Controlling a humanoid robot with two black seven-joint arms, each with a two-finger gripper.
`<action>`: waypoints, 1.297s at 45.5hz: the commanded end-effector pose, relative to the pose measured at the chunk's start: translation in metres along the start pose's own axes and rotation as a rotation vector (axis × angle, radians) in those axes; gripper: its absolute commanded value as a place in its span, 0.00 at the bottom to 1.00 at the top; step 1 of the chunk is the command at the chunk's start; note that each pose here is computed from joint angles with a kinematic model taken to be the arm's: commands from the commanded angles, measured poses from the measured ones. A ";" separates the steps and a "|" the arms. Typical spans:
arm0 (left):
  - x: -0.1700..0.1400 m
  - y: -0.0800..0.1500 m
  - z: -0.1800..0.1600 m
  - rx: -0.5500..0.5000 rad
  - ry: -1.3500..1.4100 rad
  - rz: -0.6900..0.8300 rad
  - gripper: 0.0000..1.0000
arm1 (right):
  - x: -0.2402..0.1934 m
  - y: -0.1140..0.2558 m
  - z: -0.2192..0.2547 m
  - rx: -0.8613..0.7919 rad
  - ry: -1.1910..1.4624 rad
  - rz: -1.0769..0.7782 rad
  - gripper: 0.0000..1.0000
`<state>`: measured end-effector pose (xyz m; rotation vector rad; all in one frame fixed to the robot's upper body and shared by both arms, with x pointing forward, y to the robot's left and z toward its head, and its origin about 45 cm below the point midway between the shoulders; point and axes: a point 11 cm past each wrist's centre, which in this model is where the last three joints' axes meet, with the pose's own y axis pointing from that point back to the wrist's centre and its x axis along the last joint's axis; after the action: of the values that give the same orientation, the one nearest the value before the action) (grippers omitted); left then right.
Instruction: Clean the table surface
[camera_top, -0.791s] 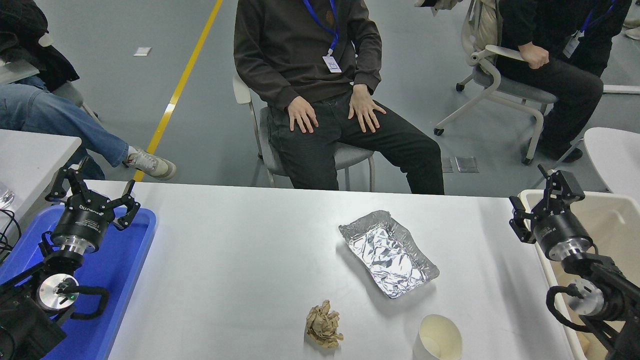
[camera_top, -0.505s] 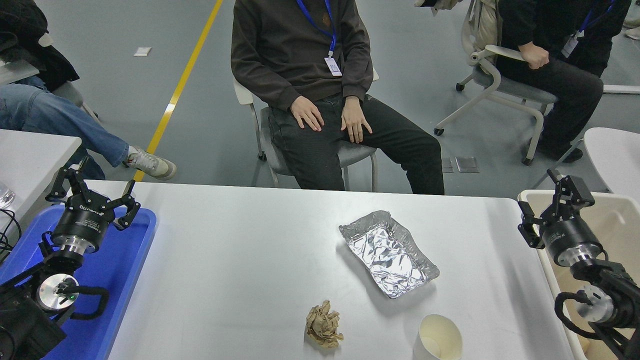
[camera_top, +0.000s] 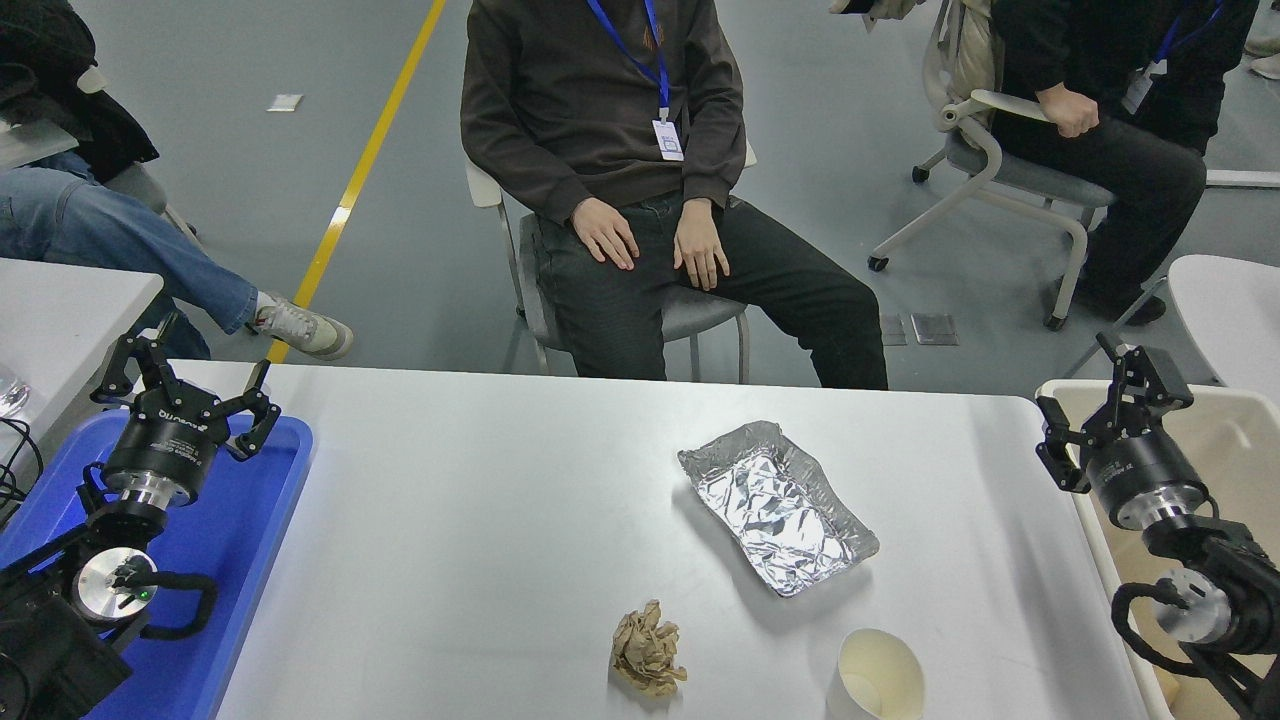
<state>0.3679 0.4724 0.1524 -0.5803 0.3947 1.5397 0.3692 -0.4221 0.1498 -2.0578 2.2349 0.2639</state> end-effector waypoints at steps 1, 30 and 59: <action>0.000 0.000 0.000 0.000 0.000 0.000 1.00 | -0.001 0.000 -0.013 0.019 0.003 -0.024 0.99; 0.000 0.000 0.000 -0.002 0.001 0.000 1.00 | -0.001 0.005 -0.027 -0.011 0.036 -0.097 0.99; -0.001 -0.001 0.000 0.000 0.003 -0.003 1.00 | -0.006 0.007 -0.032 -0.051 0.082 -0.136 0.99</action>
<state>0.3686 0.4720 0.1529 -0.5823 0.3948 1.5387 0.3654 -0.4237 0.1787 -2.2342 2.1481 0.2229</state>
